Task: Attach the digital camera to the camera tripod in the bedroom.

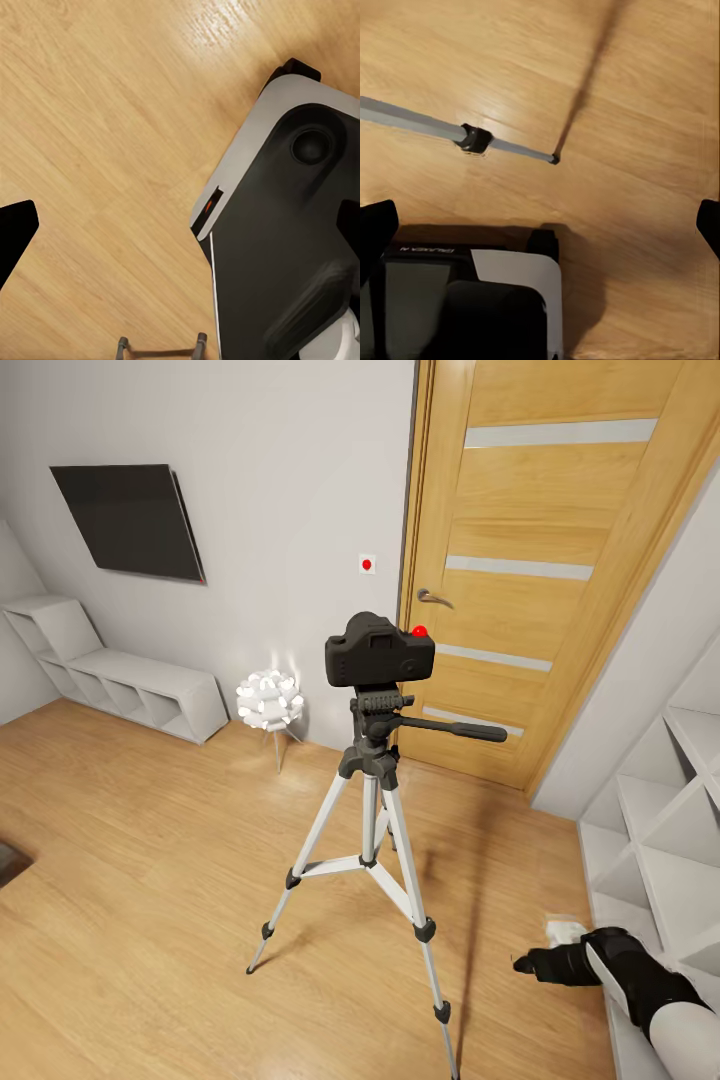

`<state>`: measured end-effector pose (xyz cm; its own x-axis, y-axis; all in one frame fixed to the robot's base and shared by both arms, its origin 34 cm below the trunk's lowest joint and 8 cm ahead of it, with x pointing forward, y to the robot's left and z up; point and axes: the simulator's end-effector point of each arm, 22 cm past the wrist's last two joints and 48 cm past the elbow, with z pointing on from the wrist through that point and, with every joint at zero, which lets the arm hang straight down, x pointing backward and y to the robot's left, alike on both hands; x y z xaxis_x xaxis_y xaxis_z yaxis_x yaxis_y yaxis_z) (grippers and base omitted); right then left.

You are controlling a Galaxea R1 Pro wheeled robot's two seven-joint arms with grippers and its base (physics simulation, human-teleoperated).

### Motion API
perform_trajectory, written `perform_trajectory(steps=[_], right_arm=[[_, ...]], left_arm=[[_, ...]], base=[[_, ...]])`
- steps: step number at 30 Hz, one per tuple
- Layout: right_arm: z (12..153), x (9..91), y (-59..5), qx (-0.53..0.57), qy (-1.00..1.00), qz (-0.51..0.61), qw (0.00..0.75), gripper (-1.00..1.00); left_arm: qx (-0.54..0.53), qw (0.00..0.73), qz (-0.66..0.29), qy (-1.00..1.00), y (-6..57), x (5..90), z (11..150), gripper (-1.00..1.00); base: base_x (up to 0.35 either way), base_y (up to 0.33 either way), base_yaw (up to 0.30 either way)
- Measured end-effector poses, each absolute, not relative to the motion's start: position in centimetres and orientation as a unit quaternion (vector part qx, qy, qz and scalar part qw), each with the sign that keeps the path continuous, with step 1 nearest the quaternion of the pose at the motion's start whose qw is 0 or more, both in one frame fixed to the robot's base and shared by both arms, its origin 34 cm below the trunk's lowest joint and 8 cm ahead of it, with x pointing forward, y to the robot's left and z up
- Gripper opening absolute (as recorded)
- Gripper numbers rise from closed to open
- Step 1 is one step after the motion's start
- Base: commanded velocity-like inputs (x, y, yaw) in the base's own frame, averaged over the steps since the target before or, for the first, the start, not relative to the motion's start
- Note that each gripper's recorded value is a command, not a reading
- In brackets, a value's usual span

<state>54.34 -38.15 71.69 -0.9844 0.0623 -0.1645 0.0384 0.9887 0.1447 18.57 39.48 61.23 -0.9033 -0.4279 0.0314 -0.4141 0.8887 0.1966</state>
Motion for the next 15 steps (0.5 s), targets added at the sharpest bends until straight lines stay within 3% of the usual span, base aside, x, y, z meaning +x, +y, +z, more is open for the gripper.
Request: perform_trajectory(steps=[15], right_arm=[[64.2,38.0,-40.2,0.054,0.998,0.029,0.000,1.00]], left_arm=[[0.217,0.044,-0.066,-0.973,35.1,18.4,60.6,1.00]], base=[[0.000,0.000,0.000]])
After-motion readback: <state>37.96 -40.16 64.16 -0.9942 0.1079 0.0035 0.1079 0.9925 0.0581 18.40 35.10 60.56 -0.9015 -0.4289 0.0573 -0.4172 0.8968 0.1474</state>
